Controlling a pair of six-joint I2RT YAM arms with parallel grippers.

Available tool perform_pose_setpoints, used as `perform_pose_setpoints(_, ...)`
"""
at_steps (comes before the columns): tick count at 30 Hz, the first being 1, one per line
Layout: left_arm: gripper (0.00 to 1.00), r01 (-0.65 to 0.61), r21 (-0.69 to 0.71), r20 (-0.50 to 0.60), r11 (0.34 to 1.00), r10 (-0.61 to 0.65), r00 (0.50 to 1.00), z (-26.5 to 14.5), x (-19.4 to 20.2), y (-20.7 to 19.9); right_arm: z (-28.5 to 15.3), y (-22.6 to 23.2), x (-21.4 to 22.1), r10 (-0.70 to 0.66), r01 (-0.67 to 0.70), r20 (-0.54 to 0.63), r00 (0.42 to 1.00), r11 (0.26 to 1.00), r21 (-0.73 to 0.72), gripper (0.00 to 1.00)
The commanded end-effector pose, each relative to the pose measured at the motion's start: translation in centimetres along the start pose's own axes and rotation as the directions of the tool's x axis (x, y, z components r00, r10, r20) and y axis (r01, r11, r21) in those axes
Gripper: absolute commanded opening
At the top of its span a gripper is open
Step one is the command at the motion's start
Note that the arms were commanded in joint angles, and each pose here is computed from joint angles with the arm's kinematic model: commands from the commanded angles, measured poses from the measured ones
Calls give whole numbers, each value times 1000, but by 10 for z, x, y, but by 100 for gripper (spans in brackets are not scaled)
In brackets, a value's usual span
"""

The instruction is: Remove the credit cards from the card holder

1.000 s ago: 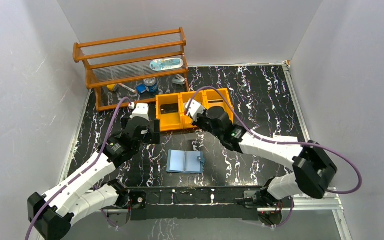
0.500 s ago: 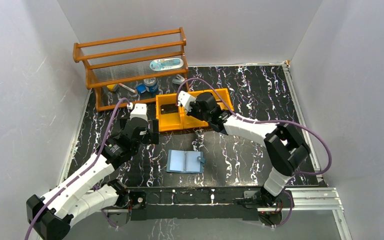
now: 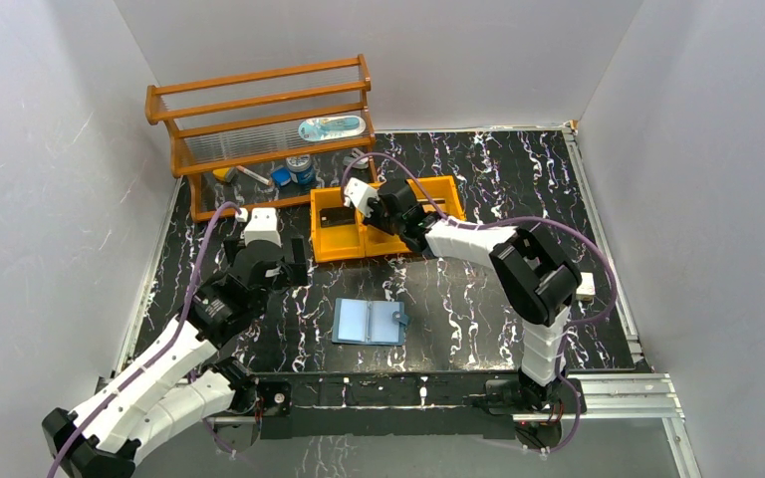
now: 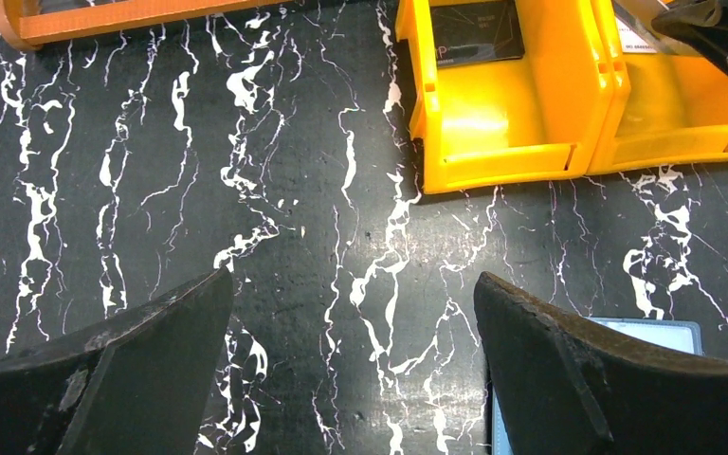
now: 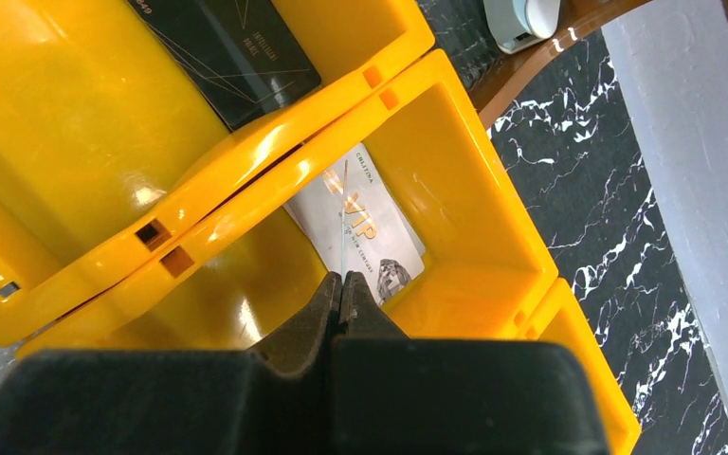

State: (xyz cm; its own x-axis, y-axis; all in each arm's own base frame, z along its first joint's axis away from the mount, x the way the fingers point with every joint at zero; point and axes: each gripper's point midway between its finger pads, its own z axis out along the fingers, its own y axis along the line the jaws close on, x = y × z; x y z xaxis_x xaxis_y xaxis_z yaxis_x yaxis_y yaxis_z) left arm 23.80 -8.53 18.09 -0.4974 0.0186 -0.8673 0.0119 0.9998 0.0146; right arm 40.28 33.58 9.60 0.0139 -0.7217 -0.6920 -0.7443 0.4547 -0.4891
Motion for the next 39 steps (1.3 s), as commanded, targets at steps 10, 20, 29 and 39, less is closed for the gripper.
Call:
perform_pose_setpoints(10,98,15,-50,25,999,-14,1000,-1,-2,11,14,-37,-28,9,-17,97,995,996,89,0)
perform_pose_setpoints(20,98,13,-47,19,999,-12,1000,1,-2,10,29,-41,-8,19,-24,45,999,994,105,0)
perform_pose_setpoints(29,98,12,-47,16,999,-11,1000,2,-2,10,39,-40,2,22,-25,24,999,994,110,0)
perform_pose_setpoints(39,98,17,-42,10,999,-17,1000,4,-2,10,35,-26,23,18,-15,-51,999,998,62,0)
